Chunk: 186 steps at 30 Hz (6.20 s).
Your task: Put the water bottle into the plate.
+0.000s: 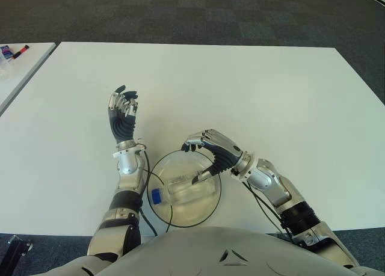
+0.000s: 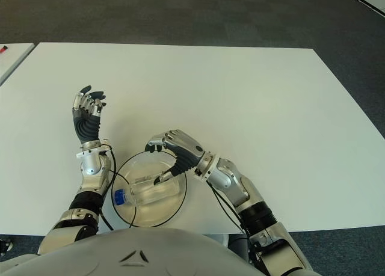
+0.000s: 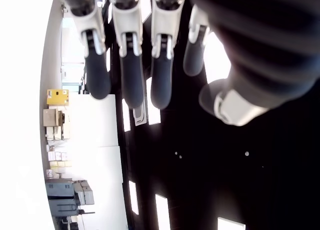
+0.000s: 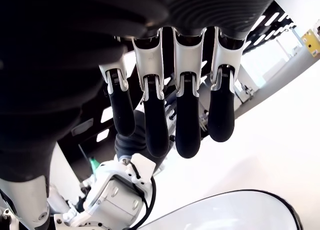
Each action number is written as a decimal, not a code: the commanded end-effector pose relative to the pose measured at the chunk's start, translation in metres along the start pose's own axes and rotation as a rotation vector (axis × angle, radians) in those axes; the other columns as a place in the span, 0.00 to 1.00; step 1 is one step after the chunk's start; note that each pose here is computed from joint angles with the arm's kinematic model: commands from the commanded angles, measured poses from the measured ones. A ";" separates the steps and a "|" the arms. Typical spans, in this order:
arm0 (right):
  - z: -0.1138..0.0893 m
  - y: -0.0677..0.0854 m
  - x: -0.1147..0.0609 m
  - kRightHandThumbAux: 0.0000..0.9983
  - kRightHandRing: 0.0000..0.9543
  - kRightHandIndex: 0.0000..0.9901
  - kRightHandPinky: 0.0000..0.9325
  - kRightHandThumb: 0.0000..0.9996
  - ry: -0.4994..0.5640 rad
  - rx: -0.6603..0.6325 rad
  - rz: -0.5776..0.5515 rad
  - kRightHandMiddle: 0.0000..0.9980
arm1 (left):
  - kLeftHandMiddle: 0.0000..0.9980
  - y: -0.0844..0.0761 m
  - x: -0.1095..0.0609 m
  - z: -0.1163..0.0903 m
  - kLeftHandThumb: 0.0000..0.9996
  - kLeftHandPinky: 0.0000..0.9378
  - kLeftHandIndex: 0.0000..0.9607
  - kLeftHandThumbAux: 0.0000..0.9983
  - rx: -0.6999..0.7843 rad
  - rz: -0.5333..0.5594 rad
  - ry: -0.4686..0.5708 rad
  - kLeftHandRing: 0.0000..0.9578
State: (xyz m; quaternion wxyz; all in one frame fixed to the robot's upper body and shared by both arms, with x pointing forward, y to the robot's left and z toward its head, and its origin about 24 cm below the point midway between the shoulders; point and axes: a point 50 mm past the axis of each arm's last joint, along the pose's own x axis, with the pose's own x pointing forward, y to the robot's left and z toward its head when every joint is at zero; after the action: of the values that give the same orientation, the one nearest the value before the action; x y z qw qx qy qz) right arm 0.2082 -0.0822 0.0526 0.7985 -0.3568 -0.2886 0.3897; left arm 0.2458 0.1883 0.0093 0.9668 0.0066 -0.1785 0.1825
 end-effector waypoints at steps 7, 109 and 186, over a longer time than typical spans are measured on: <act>-0.003 0.001 0.003 0.64 0.46 0.25 0.47 0.94 0.013 -0.051 -0.054 0.48 | 0.37 0.002 0.000 -0.002 0.56 0.42 0.23 0.63 0.005 -0.001 0.009 0.38; -0.113 -0.007 0.019 0.78 0.03 0.00 0.08 0.08 0.633 0.885 -0.605 0.02 | 0.31 0.080 0.004 0.009 0.51 0.38 0.20 0.56 0.124 0.095 0.004 0.34; -0.105 0.006 0.029 0.82 0.08 0.07 0.12 0.16 0.566 1.135 -0.735 0.08 | 0.23 0.050 -0.002 -0.004 0.46 0.27 0.16 0.66 0.049 -0.029 0.097 0.24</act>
State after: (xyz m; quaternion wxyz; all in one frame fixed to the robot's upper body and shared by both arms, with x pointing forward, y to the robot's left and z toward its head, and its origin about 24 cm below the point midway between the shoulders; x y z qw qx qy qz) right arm 0.3053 -0.1045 -0.0004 0.9863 0.1357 0.0605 0.0717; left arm 0.2238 0.2507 0.0046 0.9725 0.0290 -0.1357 0.1871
